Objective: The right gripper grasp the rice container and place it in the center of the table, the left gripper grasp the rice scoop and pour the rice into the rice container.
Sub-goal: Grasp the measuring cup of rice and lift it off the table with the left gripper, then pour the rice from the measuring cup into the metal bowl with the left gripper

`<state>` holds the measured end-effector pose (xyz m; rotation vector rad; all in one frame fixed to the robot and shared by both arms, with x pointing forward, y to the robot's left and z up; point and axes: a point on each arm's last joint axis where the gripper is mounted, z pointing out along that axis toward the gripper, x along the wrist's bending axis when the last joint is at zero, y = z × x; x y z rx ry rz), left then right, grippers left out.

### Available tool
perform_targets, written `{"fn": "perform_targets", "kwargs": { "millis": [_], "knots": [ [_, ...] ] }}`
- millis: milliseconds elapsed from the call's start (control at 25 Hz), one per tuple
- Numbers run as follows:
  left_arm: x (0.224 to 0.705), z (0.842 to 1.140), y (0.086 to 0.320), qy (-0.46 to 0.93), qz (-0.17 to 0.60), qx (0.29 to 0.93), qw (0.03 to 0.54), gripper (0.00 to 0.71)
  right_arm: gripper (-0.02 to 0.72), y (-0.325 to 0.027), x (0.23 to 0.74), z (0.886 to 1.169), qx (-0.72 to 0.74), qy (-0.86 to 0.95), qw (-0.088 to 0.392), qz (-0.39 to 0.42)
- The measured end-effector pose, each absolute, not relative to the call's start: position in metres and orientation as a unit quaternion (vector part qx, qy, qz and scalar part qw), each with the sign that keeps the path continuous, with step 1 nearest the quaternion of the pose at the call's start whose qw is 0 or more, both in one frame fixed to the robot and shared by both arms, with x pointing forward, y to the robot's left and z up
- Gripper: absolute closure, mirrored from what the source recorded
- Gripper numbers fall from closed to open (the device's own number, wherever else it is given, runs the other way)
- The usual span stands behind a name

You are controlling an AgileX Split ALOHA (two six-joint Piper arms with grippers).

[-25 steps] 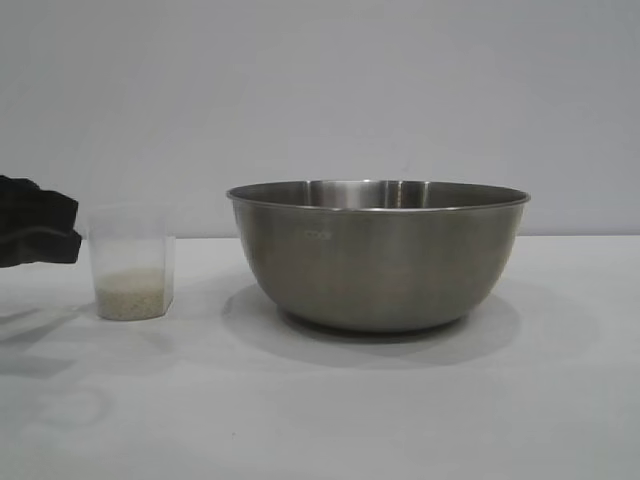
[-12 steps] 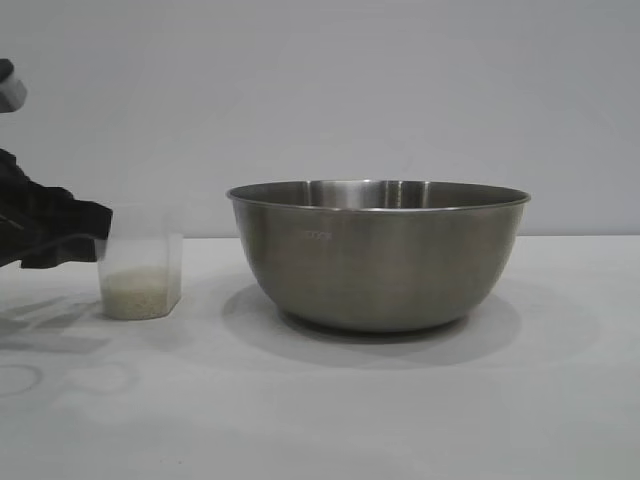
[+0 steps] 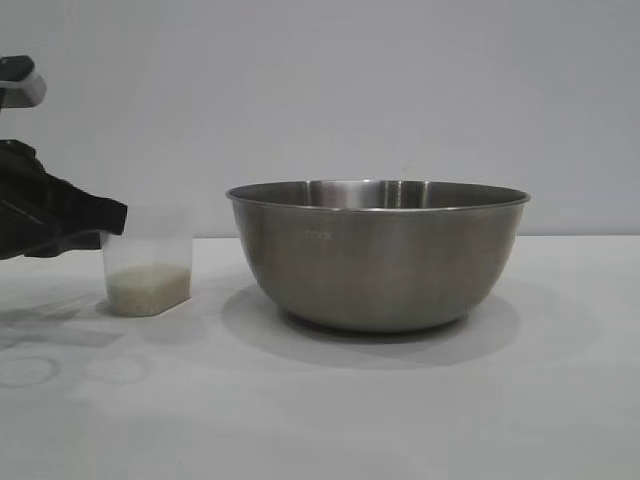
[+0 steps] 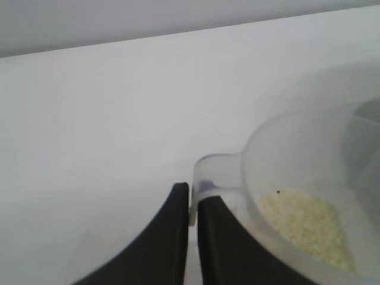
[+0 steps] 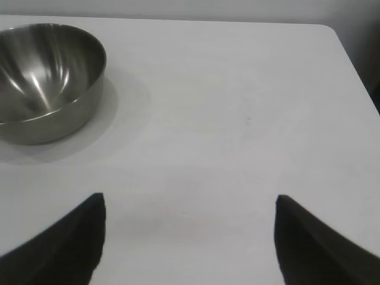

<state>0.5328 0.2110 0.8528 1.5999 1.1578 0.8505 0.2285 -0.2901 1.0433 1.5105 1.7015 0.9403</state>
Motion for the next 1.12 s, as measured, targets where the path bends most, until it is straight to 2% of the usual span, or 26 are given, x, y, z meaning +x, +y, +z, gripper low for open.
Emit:
{"fn": "perform_targets", "kwargs": {
  "millis": [200,520,680,920,1120],
  "knots": [
    [0.533,0.865,0.208,0.437,0.366,0.669,0.478,0.71,0.178,-0.29,0.229,1.043,0.578,0.652,0.333,0.36],
    [0.539,0.915,0.204,0.319,0.462,0.673,0.482,0.71,0.178,-0.29,0.229,1.043,0.578,0.652,0.333,0.36],
    [0.557,0.942,0.192,0.248,0.497,0.661,0.505,0.71,0.178,-0.29,0.229,1.043,0.578,0.652,0.333,0.36],
    [0.575,0.972,0.169,0.126,0.512,0.654,0.543,0.71,0.178,-0.29,0.229,1.043,0.578,0.652,0.333,0.36],
    [0.578,0.985,0.154,0.006,0.526,0.658,0.539,0.71,0.178,-0.29,0.229,1.043,0.578,0.652,0.333,0.36]
  ]
}}
